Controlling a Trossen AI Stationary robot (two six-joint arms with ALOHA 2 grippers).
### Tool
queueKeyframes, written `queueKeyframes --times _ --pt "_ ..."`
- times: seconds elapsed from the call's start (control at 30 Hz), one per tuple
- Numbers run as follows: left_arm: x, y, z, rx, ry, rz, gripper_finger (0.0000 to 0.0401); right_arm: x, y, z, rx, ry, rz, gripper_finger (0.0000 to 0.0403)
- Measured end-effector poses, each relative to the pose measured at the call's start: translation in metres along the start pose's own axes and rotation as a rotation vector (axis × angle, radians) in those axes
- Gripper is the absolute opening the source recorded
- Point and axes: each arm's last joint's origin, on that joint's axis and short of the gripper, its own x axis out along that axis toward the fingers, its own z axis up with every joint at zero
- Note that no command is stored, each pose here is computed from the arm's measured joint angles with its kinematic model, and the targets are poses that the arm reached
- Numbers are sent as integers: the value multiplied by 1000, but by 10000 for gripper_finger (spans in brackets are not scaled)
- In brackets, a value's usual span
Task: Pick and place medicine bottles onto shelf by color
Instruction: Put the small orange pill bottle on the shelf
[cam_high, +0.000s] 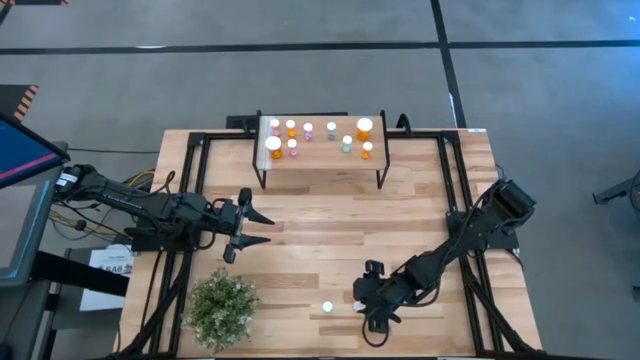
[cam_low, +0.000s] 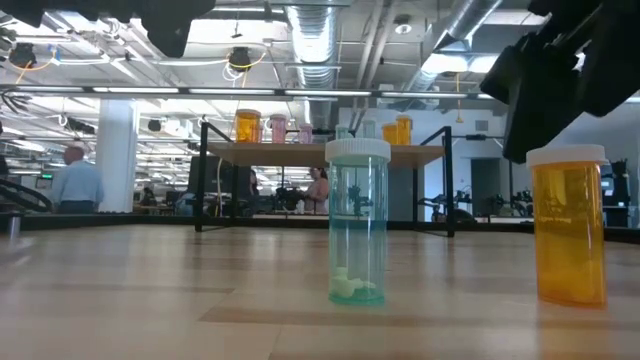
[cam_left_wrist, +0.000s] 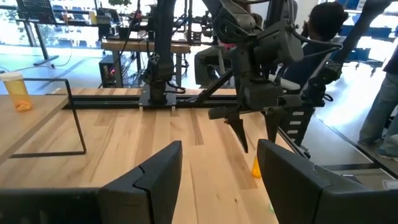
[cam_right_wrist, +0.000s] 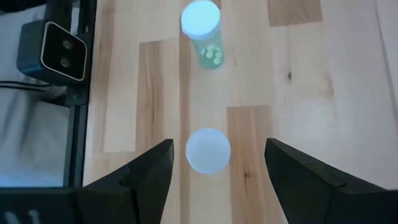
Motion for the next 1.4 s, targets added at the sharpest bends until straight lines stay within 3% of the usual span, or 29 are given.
queueKeyframes --times 0.2,0.37,0.8,1.03,1.4 --pt "0 0 1 -8 -7 9 196 0 1 0 11 -6 5 276" --pt "-1 2 11 -117 -121 89 196 0 3 2 18 -25 23 276" --pt "-1 2 7 -78 -78 84 196 28 -1 -11 27 65 -20 276" --pt "-1 2 7 -78 -75 84 196 27 0 -10 30 53 -12 275" --pt "-1 2 6 -79 -67 85 196 24 -1 -8 30 45 -11 199"
